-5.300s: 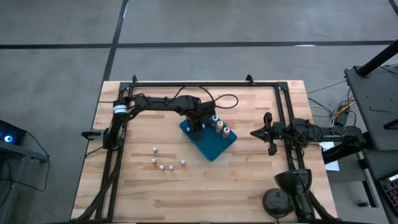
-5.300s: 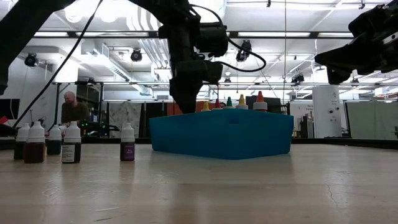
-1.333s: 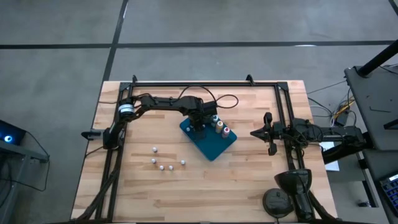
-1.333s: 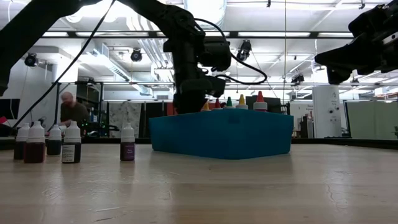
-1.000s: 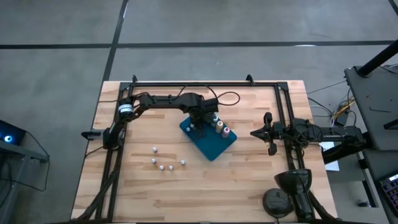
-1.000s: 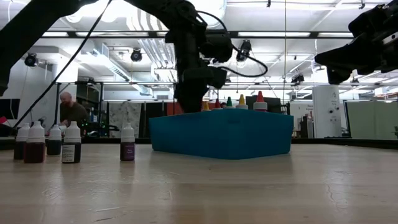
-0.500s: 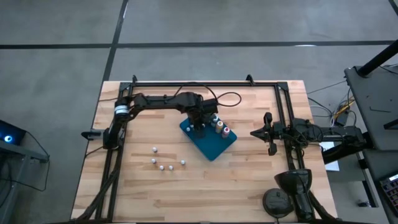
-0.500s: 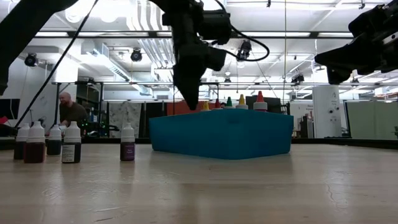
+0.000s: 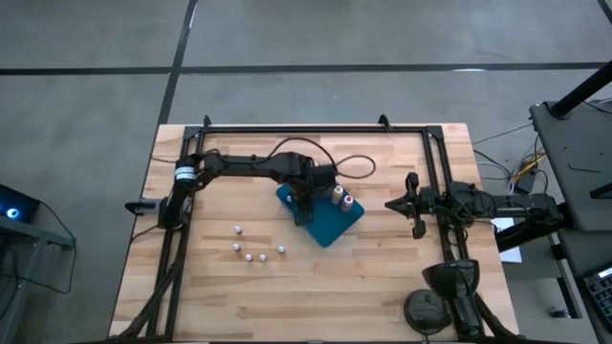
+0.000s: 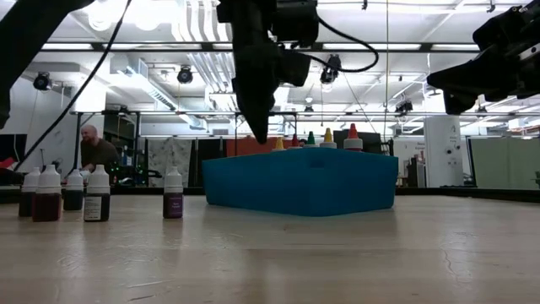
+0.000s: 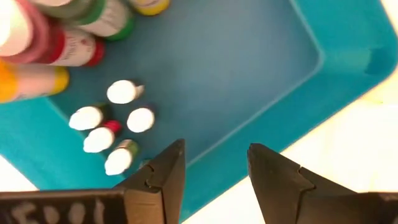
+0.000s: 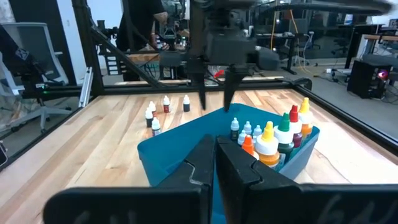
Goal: Pick & Place food coloring
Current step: Put the blue food coloring bottle into the blue bin
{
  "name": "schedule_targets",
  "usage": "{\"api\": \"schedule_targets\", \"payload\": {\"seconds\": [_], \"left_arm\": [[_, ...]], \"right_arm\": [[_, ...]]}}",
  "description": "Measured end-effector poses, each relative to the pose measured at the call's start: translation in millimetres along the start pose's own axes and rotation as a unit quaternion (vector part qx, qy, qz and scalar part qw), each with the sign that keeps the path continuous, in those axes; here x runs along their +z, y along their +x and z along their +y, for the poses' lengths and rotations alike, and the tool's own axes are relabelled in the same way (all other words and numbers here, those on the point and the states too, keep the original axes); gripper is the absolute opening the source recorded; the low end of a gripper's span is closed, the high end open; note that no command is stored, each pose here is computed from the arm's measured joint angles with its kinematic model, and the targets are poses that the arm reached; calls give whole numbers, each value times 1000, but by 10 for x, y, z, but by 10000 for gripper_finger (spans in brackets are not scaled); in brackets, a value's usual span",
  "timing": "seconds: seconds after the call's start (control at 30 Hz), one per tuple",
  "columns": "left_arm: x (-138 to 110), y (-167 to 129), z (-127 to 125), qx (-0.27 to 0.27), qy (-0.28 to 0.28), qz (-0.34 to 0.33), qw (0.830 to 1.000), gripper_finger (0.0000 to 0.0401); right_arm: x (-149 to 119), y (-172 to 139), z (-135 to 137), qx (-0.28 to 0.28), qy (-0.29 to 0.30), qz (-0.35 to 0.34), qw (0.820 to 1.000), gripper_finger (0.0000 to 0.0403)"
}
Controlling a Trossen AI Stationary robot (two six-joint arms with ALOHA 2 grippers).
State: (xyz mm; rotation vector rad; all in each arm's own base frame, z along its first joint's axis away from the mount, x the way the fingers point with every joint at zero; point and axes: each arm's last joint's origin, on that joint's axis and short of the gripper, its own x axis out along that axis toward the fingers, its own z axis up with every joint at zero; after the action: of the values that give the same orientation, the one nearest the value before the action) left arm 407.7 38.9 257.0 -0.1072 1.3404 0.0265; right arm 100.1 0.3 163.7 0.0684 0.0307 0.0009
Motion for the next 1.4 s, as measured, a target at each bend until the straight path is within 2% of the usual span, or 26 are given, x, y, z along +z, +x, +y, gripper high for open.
{"api": "schedule_targets", "payload": {"seconds": [0.4, 0.73, 1.03, 1.4], "left_arm": [[-24, -22, -347, -43, 36, -3, 998, 145], [-300, -118, -391, -49, 48, -24, 997, 145], [-872, -155, -512, -57, 69, -47, 995, 145], [-1587, -201, -477, -62, 42, -45, 996, 145]], "right_arm": [[0, 0, 0, 0, 1, 0, 1000, 9], [0, 0, 0, 1, 0, 0, 1000, 9], [-1, 0, 0, 0, 0, 0, 1000, 9], [0, 0, 0, 0, 0, 0, 1000, 9]]}}
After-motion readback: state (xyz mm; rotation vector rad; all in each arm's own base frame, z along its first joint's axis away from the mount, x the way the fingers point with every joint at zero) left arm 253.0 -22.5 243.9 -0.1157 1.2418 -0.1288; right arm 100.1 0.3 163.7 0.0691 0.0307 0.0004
